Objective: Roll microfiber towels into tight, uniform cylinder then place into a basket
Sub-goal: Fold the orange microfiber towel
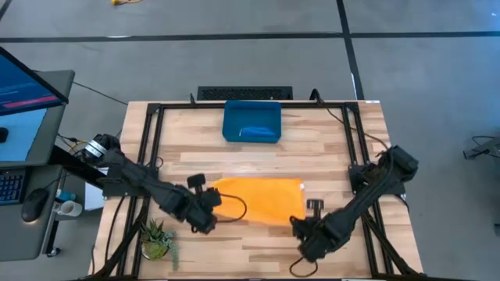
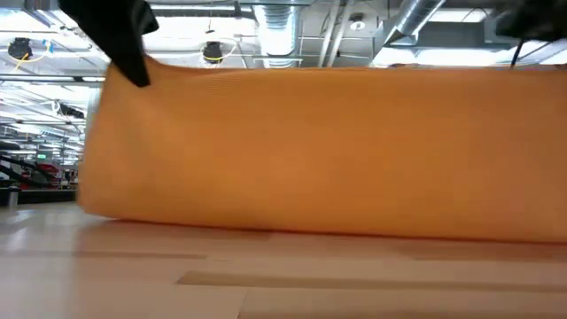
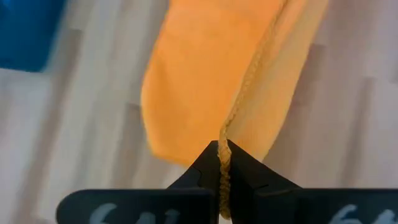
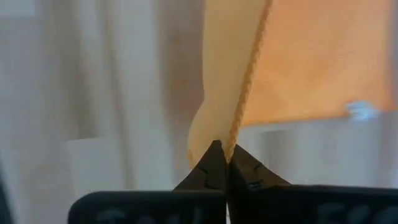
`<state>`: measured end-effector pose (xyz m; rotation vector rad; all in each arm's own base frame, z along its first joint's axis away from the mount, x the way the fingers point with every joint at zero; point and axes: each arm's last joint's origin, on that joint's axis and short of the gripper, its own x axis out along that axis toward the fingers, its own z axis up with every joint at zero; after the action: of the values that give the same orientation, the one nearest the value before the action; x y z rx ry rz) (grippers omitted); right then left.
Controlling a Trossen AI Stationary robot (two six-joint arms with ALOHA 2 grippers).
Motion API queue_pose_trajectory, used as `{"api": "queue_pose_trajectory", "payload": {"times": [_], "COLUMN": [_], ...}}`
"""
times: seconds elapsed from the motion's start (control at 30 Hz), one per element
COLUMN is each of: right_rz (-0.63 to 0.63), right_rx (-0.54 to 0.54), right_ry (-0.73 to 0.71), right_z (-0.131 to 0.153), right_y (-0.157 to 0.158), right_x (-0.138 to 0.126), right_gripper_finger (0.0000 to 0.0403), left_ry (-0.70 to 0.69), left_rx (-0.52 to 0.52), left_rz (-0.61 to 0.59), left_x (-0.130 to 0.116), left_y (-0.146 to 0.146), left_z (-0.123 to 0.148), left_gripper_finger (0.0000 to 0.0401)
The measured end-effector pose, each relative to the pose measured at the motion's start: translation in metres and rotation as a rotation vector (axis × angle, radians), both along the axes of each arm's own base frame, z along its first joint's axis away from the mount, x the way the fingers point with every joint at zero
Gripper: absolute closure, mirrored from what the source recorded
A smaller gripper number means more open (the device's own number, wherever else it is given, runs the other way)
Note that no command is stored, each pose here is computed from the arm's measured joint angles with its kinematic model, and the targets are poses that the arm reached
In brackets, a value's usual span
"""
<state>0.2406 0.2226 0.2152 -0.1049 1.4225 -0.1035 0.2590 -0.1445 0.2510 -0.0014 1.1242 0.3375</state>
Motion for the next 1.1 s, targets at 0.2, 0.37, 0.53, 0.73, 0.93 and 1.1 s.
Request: {"api": "queue_pose_trajectory", "payload": {"times": [0.2,0.37,0.53,0.73,0.93,1.1], "right_rz": [0.041,0.044,0.066,0.112,0.156,0.139], "right_rx": [0.125,0.128,0.094,0.032,-0.014,-0.062], "right_ry": [0.044,0.035,0.023,0.031,0.082,0.161], "right_z": [-0.027,-0.027,-0.023,-0.023,-0.023,-0.023], "right_y": [0.027,0.028,0.023,0.002,-0.024,-0.051], "right_x": [0.005,0.005,0.007,0.022,0.037,0.045], "right_gripper_finger": [0.0395,0.0393,0.0395,0.0391,0.0393,0.0392], "left_ry": [-0.088,-0.100,-0.090,-0.070,-0.051,-0.044], "left_rx": [-0.156,-0.229,-0.178,-0.036,0.028,0.078], "left_rz": [-0.051,0.008,0.085,0.232,0.267,0.319], "left_x": [-0.005,-0.012,-0.018,-0.020,-0.016,-0.014], "left_y": [-0.035,-0.047,-0.044,-0.022,-0.007,0.004], "left_z": [-0.001,-0.001,-0.002,-0.004,-0.004,-0.004], "left_gripper_finger": [0.0401,0.0401,0.0401,0.0401,0.0401,0.0401]}}
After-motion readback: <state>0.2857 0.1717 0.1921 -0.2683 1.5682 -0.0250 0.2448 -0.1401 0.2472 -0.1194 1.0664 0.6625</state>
